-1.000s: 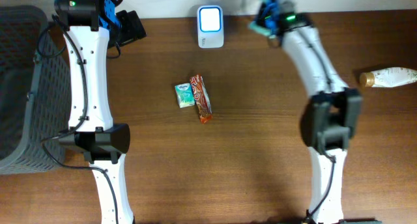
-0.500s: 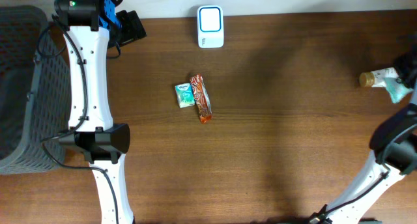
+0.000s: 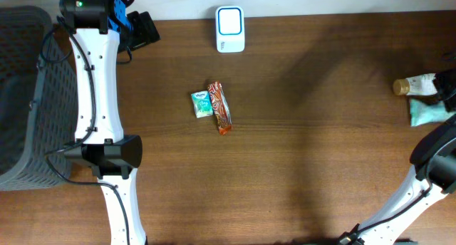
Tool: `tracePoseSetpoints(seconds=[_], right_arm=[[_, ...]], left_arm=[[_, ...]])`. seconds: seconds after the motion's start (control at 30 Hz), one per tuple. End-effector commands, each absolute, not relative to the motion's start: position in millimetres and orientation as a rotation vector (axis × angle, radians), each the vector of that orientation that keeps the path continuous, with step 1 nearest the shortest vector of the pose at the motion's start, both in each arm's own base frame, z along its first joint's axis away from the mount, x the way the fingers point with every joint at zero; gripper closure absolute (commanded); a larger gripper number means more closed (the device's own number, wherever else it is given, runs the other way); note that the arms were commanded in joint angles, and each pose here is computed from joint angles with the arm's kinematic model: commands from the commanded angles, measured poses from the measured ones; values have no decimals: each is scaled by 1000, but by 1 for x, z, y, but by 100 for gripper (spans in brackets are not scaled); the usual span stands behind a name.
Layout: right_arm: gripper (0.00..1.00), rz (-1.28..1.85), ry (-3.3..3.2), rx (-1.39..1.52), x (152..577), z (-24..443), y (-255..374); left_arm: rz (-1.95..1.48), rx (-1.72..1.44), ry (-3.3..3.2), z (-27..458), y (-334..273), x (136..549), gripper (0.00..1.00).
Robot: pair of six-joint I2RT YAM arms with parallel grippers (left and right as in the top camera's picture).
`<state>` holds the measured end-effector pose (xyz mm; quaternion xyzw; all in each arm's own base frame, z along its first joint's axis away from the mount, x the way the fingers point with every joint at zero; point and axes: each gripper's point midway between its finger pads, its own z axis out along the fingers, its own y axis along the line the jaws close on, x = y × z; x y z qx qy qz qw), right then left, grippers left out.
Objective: Scan the item barcode
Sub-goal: 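Carry the green packet to the right edge beside the tube, then swing the right gripper to the red TOP snack bag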
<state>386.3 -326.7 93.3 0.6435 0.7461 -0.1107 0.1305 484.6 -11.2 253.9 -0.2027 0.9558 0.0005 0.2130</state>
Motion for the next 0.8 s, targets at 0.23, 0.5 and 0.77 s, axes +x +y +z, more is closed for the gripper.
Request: tracePoseSetpoints(seconds=[0.23,0.5,0.77], right_arm=[[1,-36,2382,1523,418,121,-294],[1,336,2512,1028,448,195,-189],[1,654,2795,226,460,184,1]], left_arm=[[15,-563,2643,257,-9,484,1],[15,-563,2643,257,-9,484,1],[15,-563,2643,257,-9,484,1]])
